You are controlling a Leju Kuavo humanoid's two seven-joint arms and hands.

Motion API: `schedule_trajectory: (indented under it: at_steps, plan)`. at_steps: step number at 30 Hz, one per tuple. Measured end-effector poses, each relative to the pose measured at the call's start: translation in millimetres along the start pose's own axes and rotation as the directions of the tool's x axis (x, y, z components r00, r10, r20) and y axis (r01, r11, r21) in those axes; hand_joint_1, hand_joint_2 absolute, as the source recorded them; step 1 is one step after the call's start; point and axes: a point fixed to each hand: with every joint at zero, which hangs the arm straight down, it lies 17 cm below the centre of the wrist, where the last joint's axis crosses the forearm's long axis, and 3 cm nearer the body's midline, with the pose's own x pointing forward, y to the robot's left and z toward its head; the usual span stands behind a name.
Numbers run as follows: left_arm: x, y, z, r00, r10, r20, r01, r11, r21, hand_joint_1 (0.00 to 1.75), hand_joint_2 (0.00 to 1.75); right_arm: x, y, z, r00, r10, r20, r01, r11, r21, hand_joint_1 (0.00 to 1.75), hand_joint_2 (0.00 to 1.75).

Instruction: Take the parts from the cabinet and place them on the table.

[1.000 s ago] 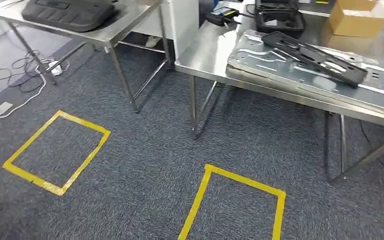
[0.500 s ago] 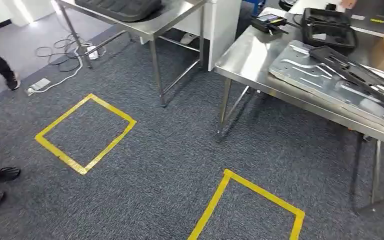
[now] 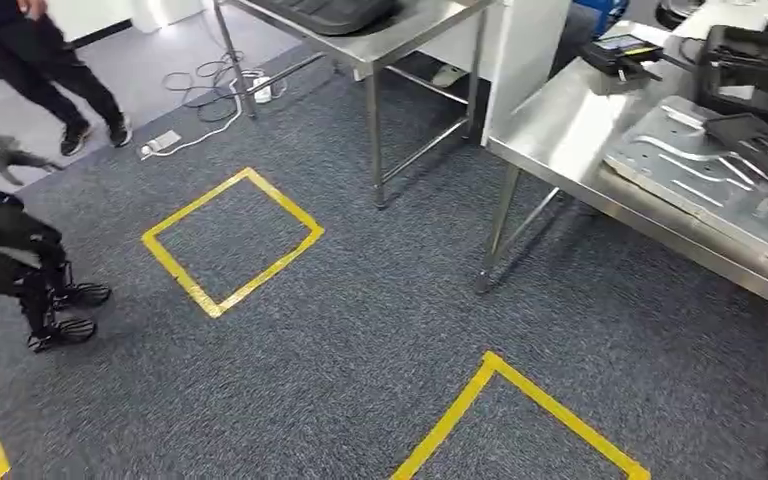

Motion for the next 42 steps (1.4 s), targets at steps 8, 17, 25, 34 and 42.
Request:
schedule_trajectory:
  at_steps: [8, 17, 25, 34, 42]
  plan:
    - [-4.4, 5.3, -1.5, 1.0, 0.006, -0.015, -0.006, 1.0, 0.002, 0.0, 0.0, 7.3, 6.6, 1.6, 1.0, 0.022, 0.017, -0.022, 1.0, 0.002, 0.0, 0.0]
    - [-4.1, 9.3, -2.4, 1.0, 0.01, -0.007, -0.01, 1.0, 0.013, 0.0, 0.0, 2.3, 13.7, 1.8, 0.999, 0.045, 0.014, -0.045, 0.999, 0.014, 0.0, 0.0]
    - [-6.8, 13.5, -3.2, 1.0, 0.011, -0.01, -0.01, 1.0, 0.024, 0.0, 0.0, 11.8, 22.8, 4.1, 0.997, 0.064, 0.044, -0.065, 0.998, 0.026, 0.0, 0.0]
    - [-8.1, 13.0, -3.3, 1.0, 0.013, -0.023, -0.013, 1.0, 0.017, 0.0, 0.0, 10.7, 26.3, 4.2, 0.995, 0.081, 0.052, -0.082, 0.996, 0.025, 0.0, 0.0]
    - [-8.4, 15.0, -3.8, 1.0, 0.013, -0.028, -0.013, 1.0, 0.019, 0.0, 0.0, 14.2, 26.6, 4.9, 0.996, 0.076, 0.054, -0.078, 0.997, 0.026, 0.0, 0.0]
